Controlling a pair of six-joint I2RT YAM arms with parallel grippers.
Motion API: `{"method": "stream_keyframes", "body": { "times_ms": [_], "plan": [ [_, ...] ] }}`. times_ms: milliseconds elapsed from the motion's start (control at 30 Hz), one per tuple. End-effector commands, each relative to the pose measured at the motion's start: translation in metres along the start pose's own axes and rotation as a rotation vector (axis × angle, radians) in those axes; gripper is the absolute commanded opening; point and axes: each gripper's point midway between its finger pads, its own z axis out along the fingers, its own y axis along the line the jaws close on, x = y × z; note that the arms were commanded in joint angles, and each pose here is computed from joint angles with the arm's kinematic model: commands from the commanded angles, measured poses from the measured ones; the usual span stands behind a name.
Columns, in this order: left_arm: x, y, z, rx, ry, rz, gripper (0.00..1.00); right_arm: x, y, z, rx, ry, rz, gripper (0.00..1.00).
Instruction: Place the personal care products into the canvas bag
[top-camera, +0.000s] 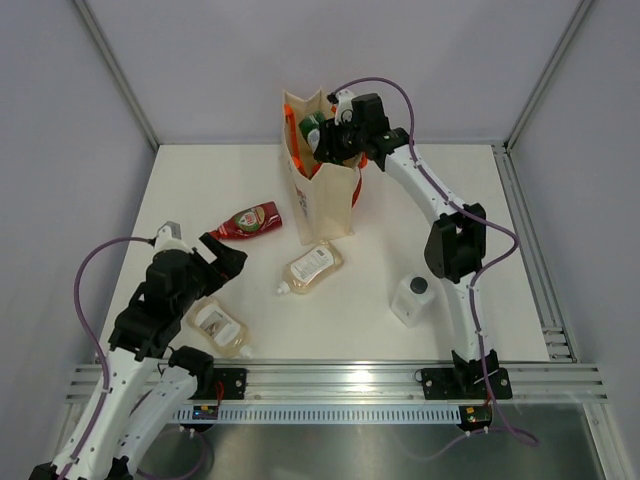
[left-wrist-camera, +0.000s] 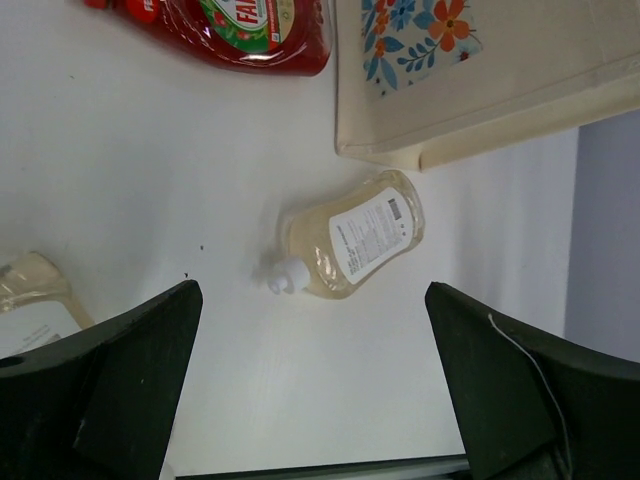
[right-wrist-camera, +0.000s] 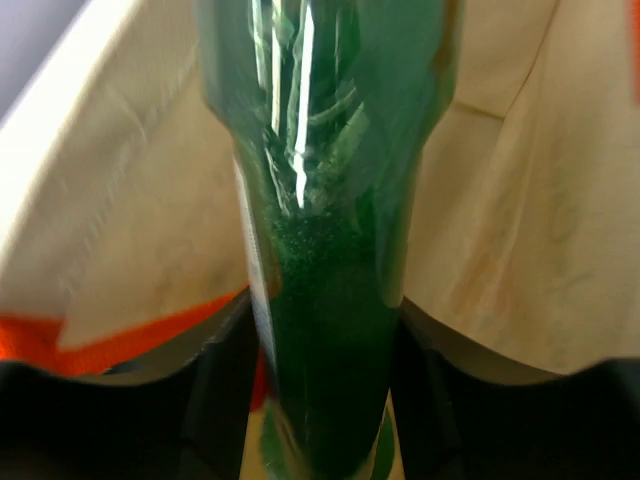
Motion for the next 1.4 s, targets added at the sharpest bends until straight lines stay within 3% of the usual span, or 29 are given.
{"method": "stream_keyframes", "body": {
  "times_ms": [0, 67, 100, 267, 433, 633, 800, 1067, 1267, 1300, 1367],
  "plan": [
    [-0.024, -0.003, 0.003, -0.014, -0.084, 0.145, 0.99, -0.097, 0.045, -0.073, -0.068, -0.264, -0.268, 0.68],
    [-0.030, -0.008, 0.013, -0.021, -0.083, 0.210, 0.99, -0.089, 0.045, -0.077, -0.071, -0.225, -0.284, 0.96],
    [-0.032, -0.007, 0.017, -0.023, -0.075, 0.296, 0.99, -0.089, 0.044, -0.080, -0.063, -0.221, -0.299, 1.00],
    [-0.045, -0.017, 0.045, -0.027, -0.019, 0.649, 0.99, -0.094, 0.050, -0.099, -0.113, -0.184, -0.327, 1.00],
    [-0.050, -0.026, 0.072, 0.033, 0.028, 0.951, 0.99, -0.099, 0.076, -0.138, -0.288, -0.166, -0.349, 0.99],
    [-0.029, -0.001, 0.132, 0.047, 0.239, 1.345, 0.99, -0.073, 0.091, -0.187, -0.434, -0.123, -0.389, 1.00],
    [-0.024, 0.024, 0.184, -0.045, 0.383, 1.485, 0.98, -0.033, 0.066, -0.215, -0.459, -0.067, -0.328, 0.99],
    [-0.029, 0.037, 0.250, -0.140, 0.465, 1.567, 0.97, -0.009, 0.025, -0.249, -0.379, -0.004, -0.288, 1.00],
    [-0.017, 0.052, 0.289, -0.110, 0.603, 1.506, 0.98, 0.004, 0.015, -0.253, -0.355, 0.010, -0.219, 0.99],
    [-0.011, 0.064, 0.283, -0.114, 0.698, 1.466, 0.98, 0.006, 0.015, -0.252, -0.356, 0.012, -0.208, 1.00],
    [-0.007, 0.065, 0.288, -0.120, 0.769, 1.392, 0.98, 0.006, 0.017, -0.253, -0.361, 0.012, -0.182, 1.00]
  ]
}}
